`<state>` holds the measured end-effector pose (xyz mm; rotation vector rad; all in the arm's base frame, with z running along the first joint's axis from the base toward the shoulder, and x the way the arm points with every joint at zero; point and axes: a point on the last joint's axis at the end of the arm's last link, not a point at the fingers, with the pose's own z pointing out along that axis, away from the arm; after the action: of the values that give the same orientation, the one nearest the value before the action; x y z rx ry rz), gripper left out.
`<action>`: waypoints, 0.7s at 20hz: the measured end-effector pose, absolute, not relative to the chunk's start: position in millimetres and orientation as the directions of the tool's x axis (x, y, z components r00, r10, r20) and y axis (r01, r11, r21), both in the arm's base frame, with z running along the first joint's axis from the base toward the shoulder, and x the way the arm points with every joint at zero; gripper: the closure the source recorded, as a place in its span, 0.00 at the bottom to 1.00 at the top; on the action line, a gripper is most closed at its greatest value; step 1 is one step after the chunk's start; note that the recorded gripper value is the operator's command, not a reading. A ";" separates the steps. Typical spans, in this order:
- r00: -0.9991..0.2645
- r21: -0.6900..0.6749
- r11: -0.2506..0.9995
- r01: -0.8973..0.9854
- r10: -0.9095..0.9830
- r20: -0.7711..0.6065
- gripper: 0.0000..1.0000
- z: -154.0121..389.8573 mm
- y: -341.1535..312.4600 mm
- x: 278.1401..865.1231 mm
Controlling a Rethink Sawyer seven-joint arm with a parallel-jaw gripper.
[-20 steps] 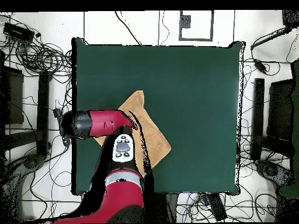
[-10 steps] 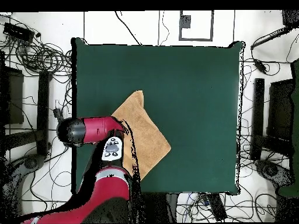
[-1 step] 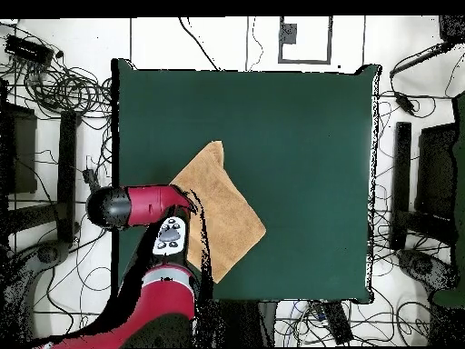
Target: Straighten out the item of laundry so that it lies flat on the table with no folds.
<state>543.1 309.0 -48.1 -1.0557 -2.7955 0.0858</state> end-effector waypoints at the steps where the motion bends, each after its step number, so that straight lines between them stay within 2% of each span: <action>1: -0.740 -0.106 0.749 0.654 0.663 0.119 0.00 -48.0 309.0 542.6; 3: -0.743 -0.104 0.750 0.653 0.661 0.105 0.00 -47.7 310.0 541.4; 4: -0.746 -0.103 0.752 0.651 0.659 0.096 1.00 -47.4 310.7 540.7; 14: -0.747 -0.086 0.750 0.656 0.661 0.068 1.00 -46.4 316.3 540.5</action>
<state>540.5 316.3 -46.4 -1.0749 -2.8500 0.0863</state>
